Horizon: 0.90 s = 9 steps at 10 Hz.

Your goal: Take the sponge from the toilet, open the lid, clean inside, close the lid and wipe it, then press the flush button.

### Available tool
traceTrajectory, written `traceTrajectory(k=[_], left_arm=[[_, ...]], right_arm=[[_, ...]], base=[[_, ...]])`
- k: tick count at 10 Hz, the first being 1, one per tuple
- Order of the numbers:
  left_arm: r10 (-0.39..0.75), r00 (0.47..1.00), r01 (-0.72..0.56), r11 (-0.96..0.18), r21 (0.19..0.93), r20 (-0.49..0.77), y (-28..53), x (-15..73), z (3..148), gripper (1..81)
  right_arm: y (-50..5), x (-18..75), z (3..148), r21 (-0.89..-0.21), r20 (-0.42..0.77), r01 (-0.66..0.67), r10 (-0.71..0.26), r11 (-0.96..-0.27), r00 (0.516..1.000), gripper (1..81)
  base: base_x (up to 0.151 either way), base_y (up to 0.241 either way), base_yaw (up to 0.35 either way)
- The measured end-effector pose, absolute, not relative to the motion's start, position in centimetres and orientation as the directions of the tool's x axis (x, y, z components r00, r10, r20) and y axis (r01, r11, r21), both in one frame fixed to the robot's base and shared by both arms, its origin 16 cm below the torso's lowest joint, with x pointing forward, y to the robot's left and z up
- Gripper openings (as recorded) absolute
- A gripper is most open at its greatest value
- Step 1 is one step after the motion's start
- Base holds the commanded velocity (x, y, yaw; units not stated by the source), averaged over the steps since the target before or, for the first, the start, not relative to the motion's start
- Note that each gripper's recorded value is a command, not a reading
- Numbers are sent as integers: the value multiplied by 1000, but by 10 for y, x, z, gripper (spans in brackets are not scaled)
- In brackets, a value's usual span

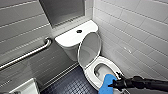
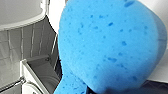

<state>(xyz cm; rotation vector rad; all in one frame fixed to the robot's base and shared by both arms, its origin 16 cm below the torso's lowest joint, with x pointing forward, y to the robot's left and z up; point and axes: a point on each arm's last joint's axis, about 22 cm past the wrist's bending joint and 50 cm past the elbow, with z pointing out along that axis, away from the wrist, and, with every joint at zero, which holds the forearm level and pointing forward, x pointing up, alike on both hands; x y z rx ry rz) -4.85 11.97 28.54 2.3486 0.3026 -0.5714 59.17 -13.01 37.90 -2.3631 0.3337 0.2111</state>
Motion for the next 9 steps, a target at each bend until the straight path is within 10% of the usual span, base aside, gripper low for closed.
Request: traceTrajectory(k=[9], left_arm=[[61,875,365,-734,572,-480,120,-48,285,811]], right_arm=[[-27,707,329,-707,-75,-238,-264,-665,962,10]], base=[[0,0,0]])
